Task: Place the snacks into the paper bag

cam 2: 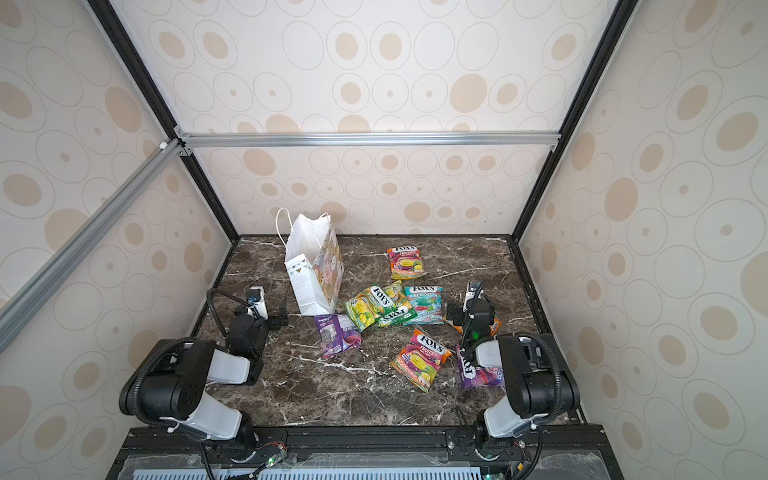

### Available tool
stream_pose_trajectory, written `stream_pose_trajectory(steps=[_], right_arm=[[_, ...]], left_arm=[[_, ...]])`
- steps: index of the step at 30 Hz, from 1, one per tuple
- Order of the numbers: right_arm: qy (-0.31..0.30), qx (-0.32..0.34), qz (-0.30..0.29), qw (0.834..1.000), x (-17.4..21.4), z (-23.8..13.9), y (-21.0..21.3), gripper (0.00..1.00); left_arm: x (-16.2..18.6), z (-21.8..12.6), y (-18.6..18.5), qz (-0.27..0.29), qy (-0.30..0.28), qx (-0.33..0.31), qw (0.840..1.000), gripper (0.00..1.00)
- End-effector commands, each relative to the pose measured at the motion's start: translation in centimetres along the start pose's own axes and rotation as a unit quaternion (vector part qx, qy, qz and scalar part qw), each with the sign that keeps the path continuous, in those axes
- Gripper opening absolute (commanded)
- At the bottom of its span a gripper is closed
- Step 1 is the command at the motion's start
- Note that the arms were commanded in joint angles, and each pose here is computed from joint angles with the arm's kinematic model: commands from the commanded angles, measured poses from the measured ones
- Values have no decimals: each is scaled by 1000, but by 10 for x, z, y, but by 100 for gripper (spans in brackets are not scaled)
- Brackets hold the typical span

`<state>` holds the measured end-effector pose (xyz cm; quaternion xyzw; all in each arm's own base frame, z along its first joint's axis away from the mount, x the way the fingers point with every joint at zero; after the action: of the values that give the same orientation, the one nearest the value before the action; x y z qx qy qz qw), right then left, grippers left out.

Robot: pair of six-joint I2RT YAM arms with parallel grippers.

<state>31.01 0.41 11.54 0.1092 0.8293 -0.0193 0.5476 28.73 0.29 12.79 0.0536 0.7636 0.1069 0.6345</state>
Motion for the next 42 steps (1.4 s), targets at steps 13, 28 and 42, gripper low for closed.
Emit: stream_pose_trajectory(steps=[13,28,42], right_arm=[[-7,-1,1,1000,-7,1,0,100],[-7,0,1,1000,-7,1,0,100],[-18,-2,0,1000,-13,-4,0,100]], left_arm=[[-9,4,2,6,-22,-4,1000,100],[-9,4,2,7,-21,-5,1000,100],[-12,-4,1,10,-40,5,999,99]])
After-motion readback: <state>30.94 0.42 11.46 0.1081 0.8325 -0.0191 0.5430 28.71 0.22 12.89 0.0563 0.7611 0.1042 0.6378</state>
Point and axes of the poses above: each gripper's point midway between its finger pads, its own z axis out along the fingers, its own y axis along the line the jaws close on, x = y × z, the point moved 9 cm from there along -z, back along the fingers, and after that the axes turned 10 degrees about z, right-handed, at the moved point
